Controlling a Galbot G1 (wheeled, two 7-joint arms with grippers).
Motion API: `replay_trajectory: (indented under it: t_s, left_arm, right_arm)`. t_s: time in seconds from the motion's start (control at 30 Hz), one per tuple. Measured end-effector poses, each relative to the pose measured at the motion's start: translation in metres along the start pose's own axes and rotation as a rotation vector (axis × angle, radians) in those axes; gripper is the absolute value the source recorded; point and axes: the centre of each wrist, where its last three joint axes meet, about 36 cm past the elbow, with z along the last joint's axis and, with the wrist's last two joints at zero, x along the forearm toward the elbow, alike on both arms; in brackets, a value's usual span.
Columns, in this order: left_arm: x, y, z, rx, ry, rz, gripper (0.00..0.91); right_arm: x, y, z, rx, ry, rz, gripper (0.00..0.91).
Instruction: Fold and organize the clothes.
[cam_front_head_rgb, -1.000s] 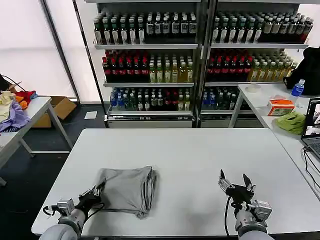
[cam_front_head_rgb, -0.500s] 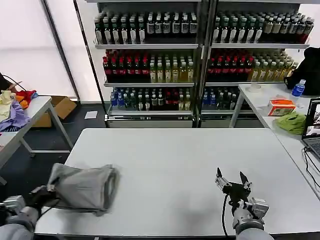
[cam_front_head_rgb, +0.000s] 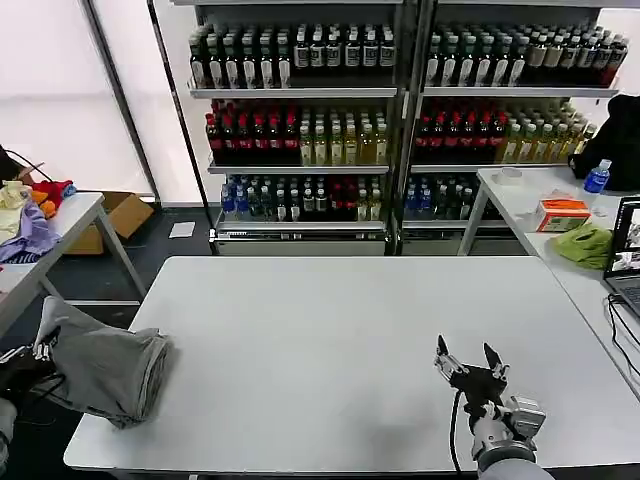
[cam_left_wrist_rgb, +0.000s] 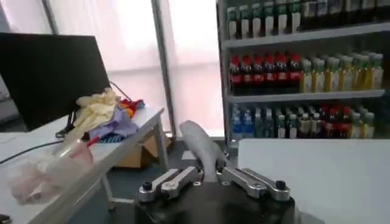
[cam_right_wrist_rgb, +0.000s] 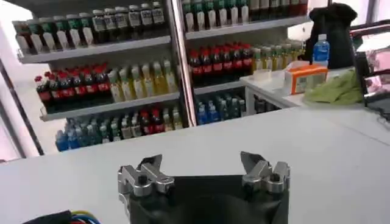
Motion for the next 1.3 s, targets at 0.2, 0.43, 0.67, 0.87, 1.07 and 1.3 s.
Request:
replay_trajectory:
  t_s: [0.2, 0.43, 0.67, 0.87, 1.07, 1.3]
  left_arm:
    - [0.01, -0.031, 0.007, 0.011, -0.003, 0.042, 0.0]
    - [0.032, -0.133, 0.013, 0.039, -0.004, 0.221, 0.0]
    - [0.047, -0.235, 0.034, 0.056, 0.036, 0.418, 0.0]
    - [0.044, -0.277, 0.045, 0.038, 0.066, 0.482, 0.907]
    - [0.044, -0.296, 0.045, 0.027, 0.071, 0.523, 0.907]
    - [0.043, -0.306, 0.033, 0.074, 0.055, 0.568, 0.907]
  right_arm:
    - [-0.002, -0.004, 0.001, 0.002, 0.003, 0.027, 0.907]
    - [-0.001, -0.012, 0.003, 0.014, 0.014, 0.069, 0.907]
    - [0.001, -0.014, 0.01, 0.026, 0.029, 0.092, 0.907]
    - [0.0, -0.012, 0.012, 0.036, 0.033, 0.102, 0.907]
    - [-0.004, -0.008, 0.017, 0.043, 0.042, 0.101, 0.907]
    - [-0.009, 0.001, 0.022, 0.043, 0.069, 0.078, 0.907]
